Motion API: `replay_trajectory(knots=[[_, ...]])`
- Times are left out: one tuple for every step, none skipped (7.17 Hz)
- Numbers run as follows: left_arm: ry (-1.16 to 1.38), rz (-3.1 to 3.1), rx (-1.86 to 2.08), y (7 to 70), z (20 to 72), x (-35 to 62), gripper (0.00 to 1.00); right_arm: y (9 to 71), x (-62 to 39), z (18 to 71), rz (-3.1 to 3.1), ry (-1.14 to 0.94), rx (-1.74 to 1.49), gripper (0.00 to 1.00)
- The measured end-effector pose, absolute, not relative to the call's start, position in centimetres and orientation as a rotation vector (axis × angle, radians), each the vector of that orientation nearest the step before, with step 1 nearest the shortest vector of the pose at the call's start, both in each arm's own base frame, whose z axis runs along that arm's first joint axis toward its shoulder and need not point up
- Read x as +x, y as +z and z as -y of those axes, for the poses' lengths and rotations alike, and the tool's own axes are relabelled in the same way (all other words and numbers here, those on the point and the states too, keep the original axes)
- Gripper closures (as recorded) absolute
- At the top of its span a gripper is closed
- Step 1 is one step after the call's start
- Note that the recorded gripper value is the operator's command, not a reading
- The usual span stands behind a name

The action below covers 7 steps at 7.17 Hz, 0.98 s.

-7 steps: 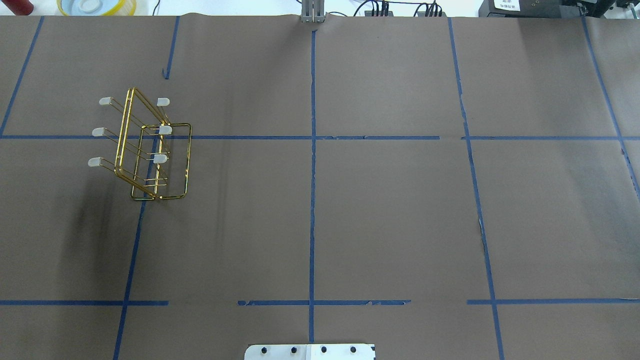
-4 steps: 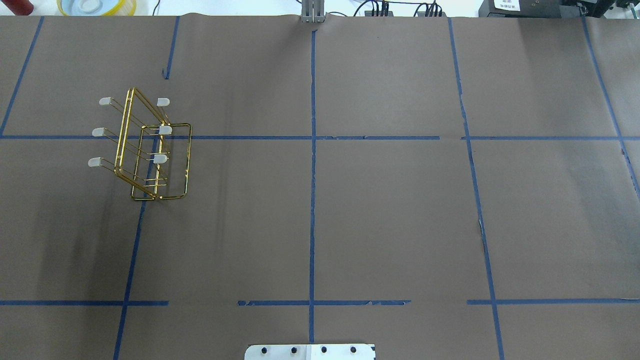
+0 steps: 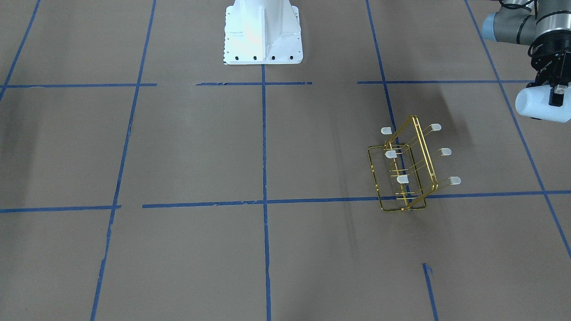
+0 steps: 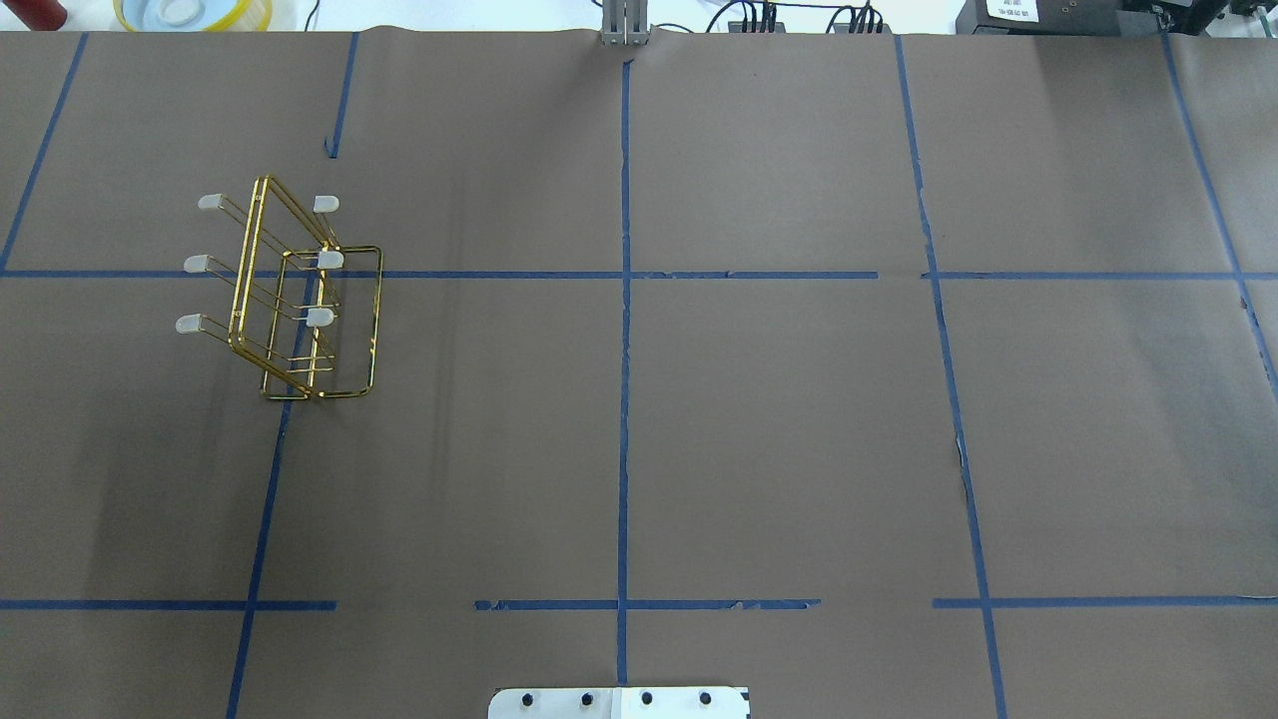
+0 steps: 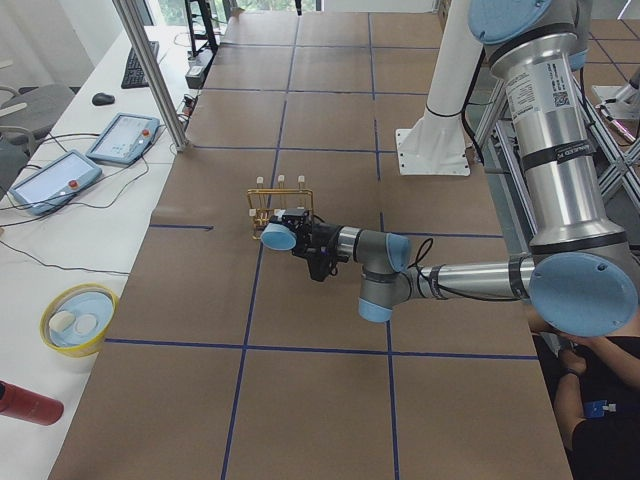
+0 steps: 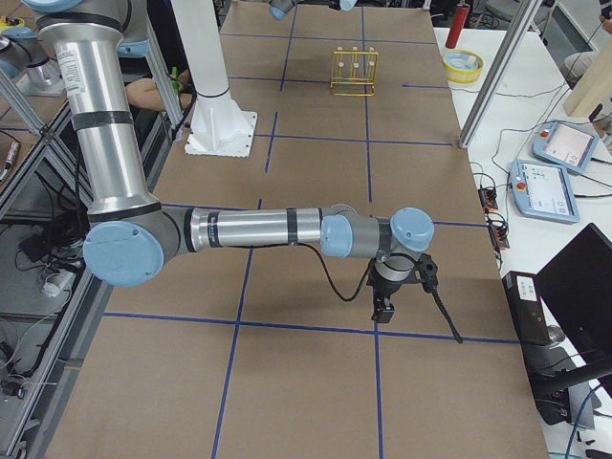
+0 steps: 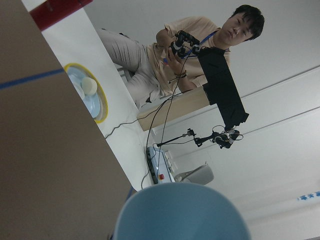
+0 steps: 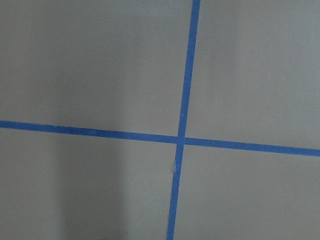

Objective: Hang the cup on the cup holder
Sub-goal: 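Raise the cup and rotate the left wrist to tip it sideways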

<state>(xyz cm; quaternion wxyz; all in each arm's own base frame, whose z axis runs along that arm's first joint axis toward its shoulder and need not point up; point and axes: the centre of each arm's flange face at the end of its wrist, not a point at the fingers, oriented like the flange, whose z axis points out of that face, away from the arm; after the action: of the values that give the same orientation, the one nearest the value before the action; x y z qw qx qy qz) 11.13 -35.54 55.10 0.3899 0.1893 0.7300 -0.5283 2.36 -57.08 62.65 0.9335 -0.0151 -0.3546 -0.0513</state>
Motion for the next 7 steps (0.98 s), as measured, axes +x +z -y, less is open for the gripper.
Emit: replay_trajectory(knots=[[-1.397,-1.976,0.345,54.1,35.0,11.3,1.00,62.6,2.3,57.1,0.725,-0.105,-0.031,0.00],[-1.447,-2.072,0.198,53.2,34.6,11.7,1.00,62.6,2.3,57.1,0.725,-0.106,-0.031,0.00],[-1.484,-2.134,0.074,52.4,34.3,12.3,1.00,62.6,2.3,57.1,0.725,-0.106,-0.031,0.00],[-1.536,-2.189,-0.045,51.7,34.2,13.1,1.00,62.6,2.3,57.1,0.725,-0.106,-0.031,0.00],[-1.611,-2.244,-0.165,51.2,34.1,14.0,1.00,62.6,2.3,57.1,0.725,-0.105,-0.031,0.00],[-1.691,-2.296,-0.280,50.8,34.1,14.8,1.00,62.6,2.3,57.1,0.725,-0.106,-0.030,0.00],[-1.778,-2.351,-0.409,50.6,34.2,15.4,1.00,62.6,2.3,57.1,0.725,-0.106,-0.030,0.00]])
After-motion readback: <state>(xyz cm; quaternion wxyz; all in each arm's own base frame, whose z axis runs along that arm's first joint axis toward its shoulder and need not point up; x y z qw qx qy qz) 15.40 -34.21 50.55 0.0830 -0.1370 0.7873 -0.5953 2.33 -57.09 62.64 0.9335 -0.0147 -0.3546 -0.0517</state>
